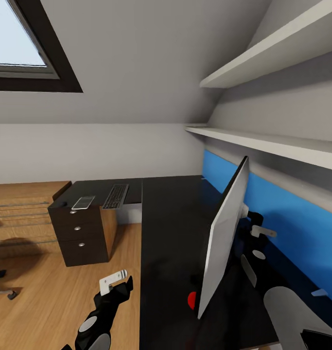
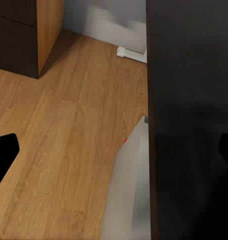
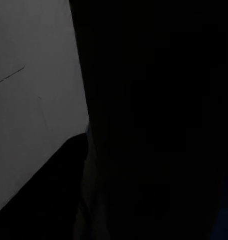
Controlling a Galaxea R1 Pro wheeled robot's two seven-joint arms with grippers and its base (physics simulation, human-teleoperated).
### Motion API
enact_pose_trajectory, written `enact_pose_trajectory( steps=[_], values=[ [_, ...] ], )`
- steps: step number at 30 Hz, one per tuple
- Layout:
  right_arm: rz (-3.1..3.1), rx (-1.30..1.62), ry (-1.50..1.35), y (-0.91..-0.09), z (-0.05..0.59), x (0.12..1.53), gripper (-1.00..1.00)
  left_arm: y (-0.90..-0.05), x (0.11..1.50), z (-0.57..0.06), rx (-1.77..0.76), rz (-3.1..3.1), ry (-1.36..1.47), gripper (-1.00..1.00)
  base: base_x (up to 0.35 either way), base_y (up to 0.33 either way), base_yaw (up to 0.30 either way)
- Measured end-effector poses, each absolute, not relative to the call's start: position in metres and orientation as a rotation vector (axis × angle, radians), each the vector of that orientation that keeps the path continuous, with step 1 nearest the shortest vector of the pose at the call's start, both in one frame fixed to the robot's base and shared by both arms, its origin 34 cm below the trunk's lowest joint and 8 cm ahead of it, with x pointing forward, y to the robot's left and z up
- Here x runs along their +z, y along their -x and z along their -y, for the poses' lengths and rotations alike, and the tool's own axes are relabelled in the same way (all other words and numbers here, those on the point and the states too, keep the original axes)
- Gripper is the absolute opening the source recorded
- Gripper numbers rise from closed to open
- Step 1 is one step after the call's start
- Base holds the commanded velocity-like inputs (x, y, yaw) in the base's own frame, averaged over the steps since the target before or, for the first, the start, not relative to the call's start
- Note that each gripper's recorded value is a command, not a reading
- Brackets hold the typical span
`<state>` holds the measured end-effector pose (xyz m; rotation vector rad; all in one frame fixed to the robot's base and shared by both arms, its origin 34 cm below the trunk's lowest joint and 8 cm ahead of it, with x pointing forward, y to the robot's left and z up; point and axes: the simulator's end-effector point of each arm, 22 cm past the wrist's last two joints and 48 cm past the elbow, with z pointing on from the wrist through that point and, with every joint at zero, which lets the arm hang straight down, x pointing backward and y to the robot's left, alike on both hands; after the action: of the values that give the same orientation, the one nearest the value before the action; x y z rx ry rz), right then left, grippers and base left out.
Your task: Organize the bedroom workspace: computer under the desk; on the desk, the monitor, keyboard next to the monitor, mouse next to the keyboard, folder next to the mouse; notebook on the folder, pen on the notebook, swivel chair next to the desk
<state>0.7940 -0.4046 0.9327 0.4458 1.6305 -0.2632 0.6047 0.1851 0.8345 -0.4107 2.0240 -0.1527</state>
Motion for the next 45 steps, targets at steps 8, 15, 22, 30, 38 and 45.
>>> enact_pose_trajectory(
  steps=[8, 15, 22, 30, 38, 45],
  values=[
    [-1.628, -0.264, -0.447, -0.794, 0.405, 0.934, -1.00, -0.605, 0.834, -0.186, -0.151, -2.023, 0.409, 1.00, 0.000, 0.000, 0.000],
    [-1.627, -0.263, -0.452, -0.794, 0.406, 0.934, -1.00, -0.605, 0.834, -0.185, -0.152, -2.024, 0.410, 1.00, 0.000, 0.000, 0.000],
    [-1.626, -0.263, -0.445, -0.795, 0.403, 0.935, -1.00, -0.605, 0.834, -0.186, -0.151, -2.024, 0.410, 1.00, 0.000, 0.000, 0.000],
    [-1.626, -0.305, -0.411, -0.795, 0.395, 0.938, -1.00, -0.605, 0.834, -0.186, -0.151, -2.024, 0.410, 1.00, 0.000, 0.000, 0.000],
    [-1.624, -0.316, -0.397, -0.796, 0.393, 0.940, -1.00, -0.605, 0.834, -0.186, -0.151, -2.024, 0.410, 1.00, 0.000, 0.000, 0.000],
    [-1.627, -0.311, -0.396, -0.796, 0.391, 0.939, -1.00, -0.604, 0.835, -0.186, -0.150, -2.023, 0.409, 1.00, 0.046, 0.000, 0.000]
  ],
)
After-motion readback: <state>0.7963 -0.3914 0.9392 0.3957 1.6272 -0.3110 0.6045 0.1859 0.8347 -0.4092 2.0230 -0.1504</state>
